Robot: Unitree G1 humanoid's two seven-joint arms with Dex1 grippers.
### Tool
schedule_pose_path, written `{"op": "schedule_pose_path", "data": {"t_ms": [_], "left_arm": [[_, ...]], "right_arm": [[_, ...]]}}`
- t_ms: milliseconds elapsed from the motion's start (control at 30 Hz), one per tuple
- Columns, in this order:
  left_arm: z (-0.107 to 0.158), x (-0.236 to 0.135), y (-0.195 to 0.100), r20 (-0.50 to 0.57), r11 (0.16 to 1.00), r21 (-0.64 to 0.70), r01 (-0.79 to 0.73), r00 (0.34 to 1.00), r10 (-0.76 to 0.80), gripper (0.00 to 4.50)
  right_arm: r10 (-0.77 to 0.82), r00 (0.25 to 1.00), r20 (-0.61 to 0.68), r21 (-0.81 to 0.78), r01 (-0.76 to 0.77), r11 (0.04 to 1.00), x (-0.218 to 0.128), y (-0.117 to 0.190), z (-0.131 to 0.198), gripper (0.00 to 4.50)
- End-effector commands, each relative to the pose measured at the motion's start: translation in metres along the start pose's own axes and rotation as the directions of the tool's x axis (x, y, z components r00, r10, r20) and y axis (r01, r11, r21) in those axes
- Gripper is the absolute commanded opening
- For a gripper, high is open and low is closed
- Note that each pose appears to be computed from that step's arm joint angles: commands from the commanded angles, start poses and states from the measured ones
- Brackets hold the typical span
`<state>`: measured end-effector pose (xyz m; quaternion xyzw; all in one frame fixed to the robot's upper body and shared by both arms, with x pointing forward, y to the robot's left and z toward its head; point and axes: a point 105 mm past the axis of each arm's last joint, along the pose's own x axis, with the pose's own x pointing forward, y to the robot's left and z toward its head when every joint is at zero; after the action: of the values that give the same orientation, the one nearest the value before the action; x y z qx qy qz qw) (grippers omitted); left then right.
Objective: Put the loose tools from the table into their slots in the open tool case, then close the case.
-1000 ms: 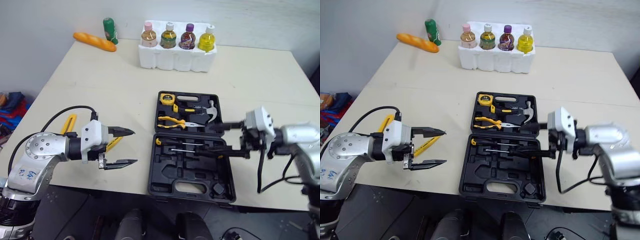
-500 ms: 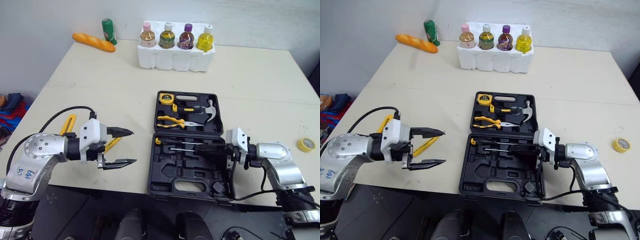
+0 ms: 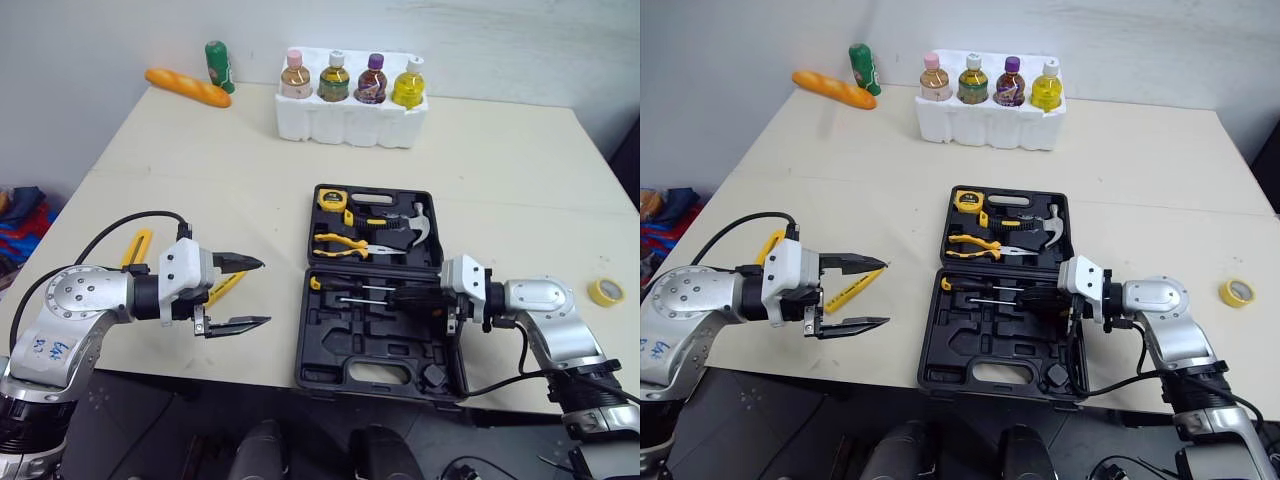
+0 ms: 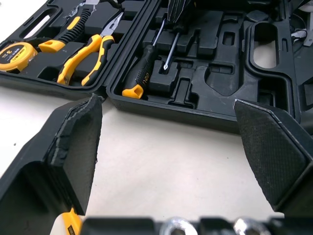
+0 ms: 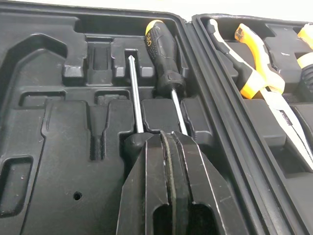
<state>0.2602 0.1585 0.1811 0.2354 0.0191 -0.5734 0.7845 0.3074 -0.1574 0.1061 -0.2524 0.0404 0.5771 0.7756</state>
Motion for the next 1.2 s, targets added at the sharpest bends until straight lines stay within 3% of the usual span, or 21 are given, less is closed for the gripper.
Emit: {"op": "schedule_pose_path", "data": {"t_ms": [33,267,400,600,667,800,1000,1133,1200], "left_arm": [[0.007,-0.003,0.001,0.007,0.999,0.038,-0.016,1.0,0.016,4.5],[0.003,-0.002,-0.002,0.007,1.0,0.02,-0.013,1.0,0.012,4.5],[0.001,-0.002,-0.001,0.004,1.0,0.018,-0.015,1.0,0.015,4.5],[-0.001,-0.003,0.001,0.004,1.0,0.018,-0.02,1.0,0.02,4.5],[-0.001,-0.003,0.001,0.005,1.0,0.018,-0.021,1.0,0.021,4.5],[-0.001,-0.003,0.002,0.007,0.999,0.019,-0.029,1.0,0.029,4.5],[-0.001,-0.015,0.013,0.034,0.992,0.006,-0.123,0.992,0.123,4.5],[-0.014,-0.043,0.03,0.002,0.959,-0.023,-0.284,0.959,0.284,4.5],[-0.027,-0.072,0.045,-0.039,0.897,-0.012,-0.443,0.896,0.442,4.5]], "right_arm": [[0.168,0.964,-0.204,0.131,-0.143,0.981,0.009,0.047,-0.056,0.07],[0.223,0.942,-0.252,0.166,-0.185,0.969,0.01,0.071,-0.071,0.07],[0.164,0.937,-0.309,0.122,-0.131,0.984,0.009,0.063,-0.082,0.07],[0.167,0.935,-0.312,0.026,-0.167,0.986,0.016,0.065,-0.077,0.07],[0.136,0.958,-0.251,0.012,-0.137,0.99,0.02,0.057,-0.064,0.07],[0.016,1.0,0.004,0.058,-0.016,0.998,0.02,0.036,-0.022,0.07],[-0.045,0.966,0.253,0.117,0.016,0.993,-0.03,0.019,0.037,0.07],[-0.192,0.974,0.122,0.118,0.178,0.977,-0.077,0.006,0.034,0.07],[-0.301,0.953,0.042,0.127,0.294,0.947,-0.113,0.006,0.027,0.66]]}}
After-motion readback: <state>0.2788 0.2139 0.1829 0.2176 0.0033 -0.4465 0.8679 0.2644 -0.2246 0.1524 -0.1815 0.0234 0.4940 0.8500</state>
